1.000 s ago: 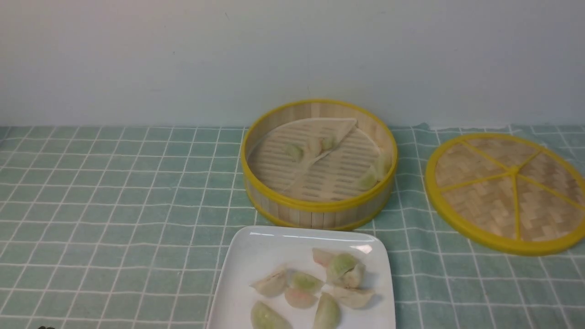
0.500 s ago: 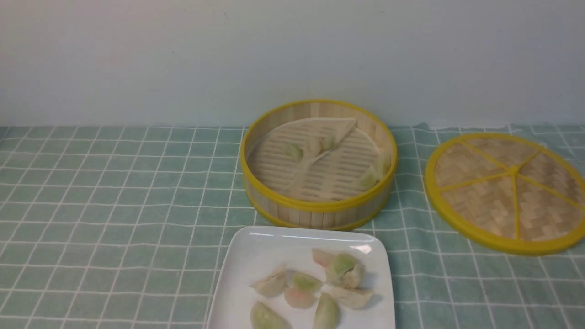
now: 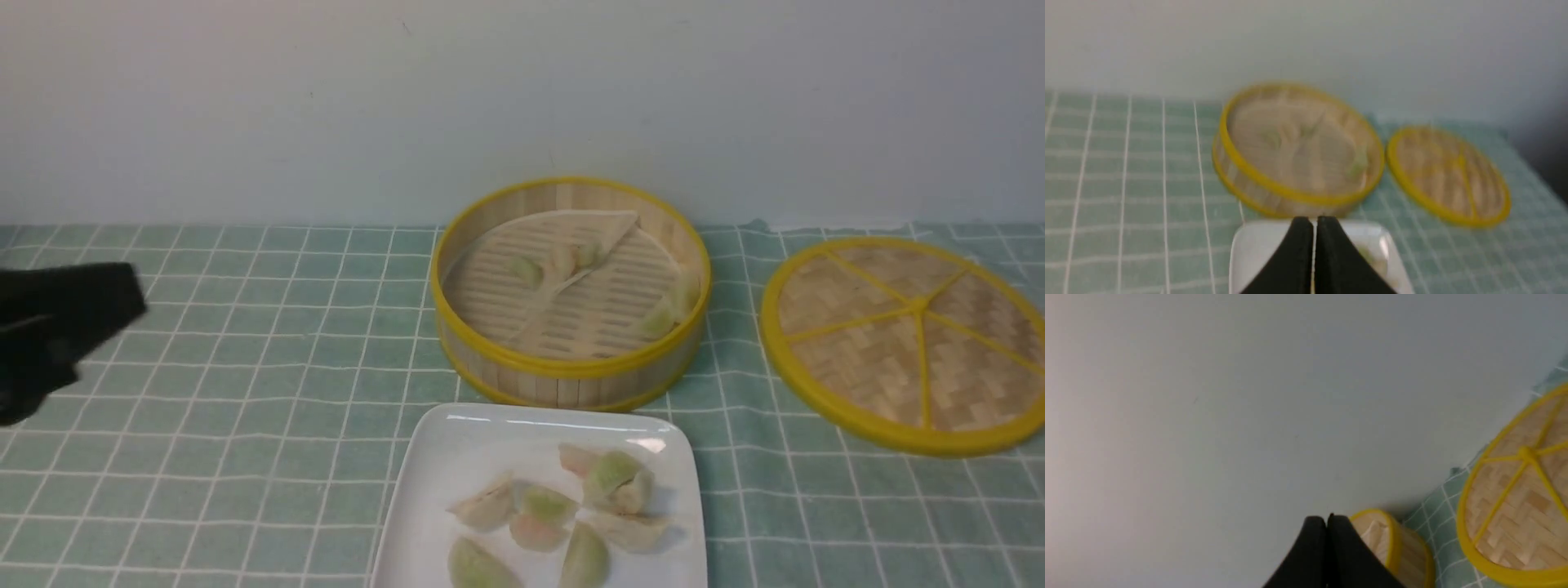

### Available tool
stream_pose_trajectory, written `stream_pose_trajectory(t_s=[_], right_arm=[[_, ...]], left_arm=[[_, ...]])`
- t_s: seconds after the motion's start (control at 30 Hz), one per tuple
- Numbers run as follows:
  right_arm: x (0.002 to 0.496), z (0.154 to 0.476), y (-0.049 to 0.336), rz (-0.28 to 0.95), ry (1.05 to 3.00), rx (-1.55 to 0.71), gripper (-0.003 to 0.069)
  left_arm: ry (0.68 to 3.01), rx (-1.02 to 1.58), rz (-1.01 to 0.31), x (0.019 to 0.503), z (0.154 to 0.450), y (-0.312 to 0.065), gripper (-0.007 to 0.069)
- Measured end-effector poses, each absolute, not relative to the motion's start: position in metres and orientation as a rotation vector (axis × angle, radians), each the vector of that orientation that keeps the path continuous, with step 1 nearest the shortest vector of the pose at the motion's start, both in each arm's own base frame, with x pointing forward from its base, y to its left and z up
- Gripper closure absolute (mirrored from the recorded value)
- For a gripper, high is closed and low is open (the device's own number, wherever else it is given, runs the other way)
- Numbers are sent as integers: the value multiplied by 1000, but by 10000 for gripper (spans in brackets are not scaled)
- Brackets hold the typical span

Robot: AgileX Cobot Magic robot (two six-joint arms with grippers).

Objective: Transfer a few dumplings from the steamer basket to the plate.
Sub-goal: Use the left arm to grab a dumpling from the steamer

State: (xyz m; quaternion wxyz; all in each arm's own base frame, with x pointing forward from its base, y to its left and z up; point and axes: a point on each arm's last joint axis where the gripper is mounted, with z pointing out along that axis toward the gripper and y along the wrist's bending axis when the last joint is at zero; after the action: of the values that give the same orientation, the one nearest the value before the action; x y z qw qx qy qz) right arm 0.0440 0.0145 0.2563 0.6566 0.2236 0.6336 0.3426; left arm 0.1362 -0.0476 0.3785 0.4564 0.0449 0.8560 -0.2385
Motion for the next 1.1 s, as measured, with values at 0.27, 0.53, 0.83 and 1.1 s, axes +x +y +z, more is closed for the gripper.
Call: stream_pose_trajectory(t_s=[0.27, 0.53, 0.83, 1.1], right_arm=[[64, 342, 30, 464, 2114, -5, 673], [87, 352, 17, 250, 2393, -79, 673], [82, 352, 17, 243, 2395, -85, 673], [82, 352, 17, 242, 2394, -86, 673]], left_arm=[[2496, 360, -565, 276, 338, -75, 631], [2547, 603, -486, 351, 318, -134, 631], [2577, 830, -354, 426, 280, -192, 631], [2544, 910, -271, 465, 249, -205, 607]])
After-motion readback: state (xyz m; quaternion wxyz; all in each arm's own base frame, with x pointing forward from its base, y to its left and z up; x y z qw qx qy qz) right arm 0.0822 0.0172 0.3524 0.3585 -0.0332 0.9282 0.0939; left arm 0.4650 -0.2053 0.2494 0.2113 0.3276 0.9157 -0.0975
